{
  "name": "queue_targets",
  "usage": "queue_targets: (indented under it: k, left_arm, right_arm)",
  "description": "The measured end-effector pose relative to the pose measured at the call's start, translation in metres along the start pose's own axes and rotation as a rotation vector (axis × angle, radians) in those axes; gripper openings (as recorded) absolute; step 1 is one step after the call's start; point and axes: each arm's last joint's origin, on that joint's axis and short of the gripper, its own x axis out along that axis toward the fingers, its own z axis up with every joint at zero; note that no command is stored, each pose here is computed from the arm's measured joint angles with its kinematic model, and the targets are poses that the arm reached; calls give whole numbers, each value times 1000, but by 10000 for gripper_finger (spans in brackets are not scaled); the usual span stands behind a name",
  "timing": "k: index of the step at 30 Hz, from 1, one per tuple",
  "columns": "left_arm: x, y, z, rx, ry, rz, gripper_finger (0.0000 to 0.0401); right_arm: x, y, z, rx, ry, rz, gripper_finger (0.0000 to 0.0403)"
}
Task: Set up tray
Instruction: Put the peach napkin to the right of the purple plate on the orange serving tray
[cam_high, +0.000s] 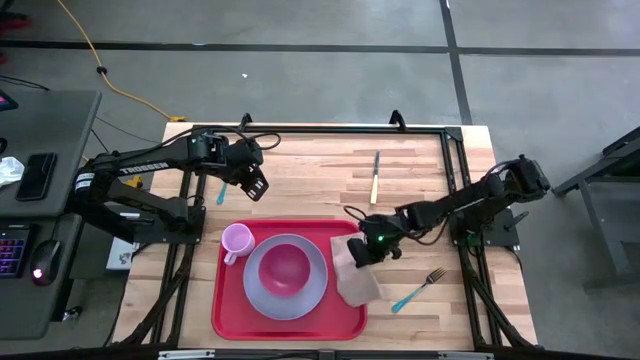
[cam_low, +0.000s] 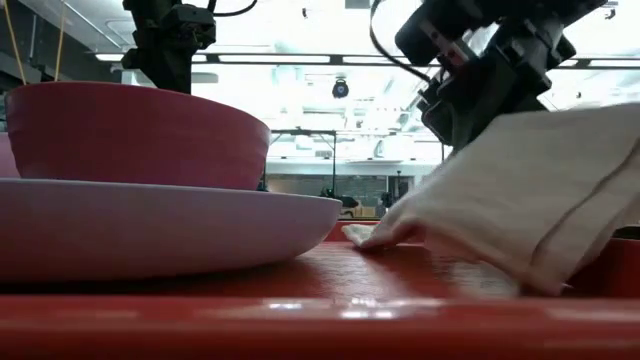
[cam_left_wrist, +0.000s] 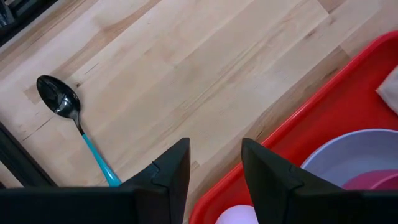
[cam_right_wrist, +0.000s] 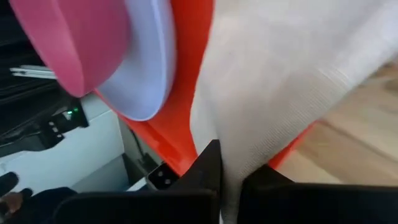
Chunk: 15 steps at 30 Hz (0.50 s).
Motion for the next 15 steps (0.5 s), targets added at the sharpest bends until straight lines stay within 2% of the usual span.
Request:
queue_targets:
  k: [3,10,15]
  left_arm:
    - [0,0,0,0,0,0,175]
    - [0,0,0,-3,-2,-2,175]
    - [0,0,0,-5,-3,-2,175]
  right_arm:
    - [-4,-4,10,-5,-5,-31,0]
    - [-13,-6,32,-16,-35,-25,0]
    - [-15,-9,37,11,-19,-49,0]
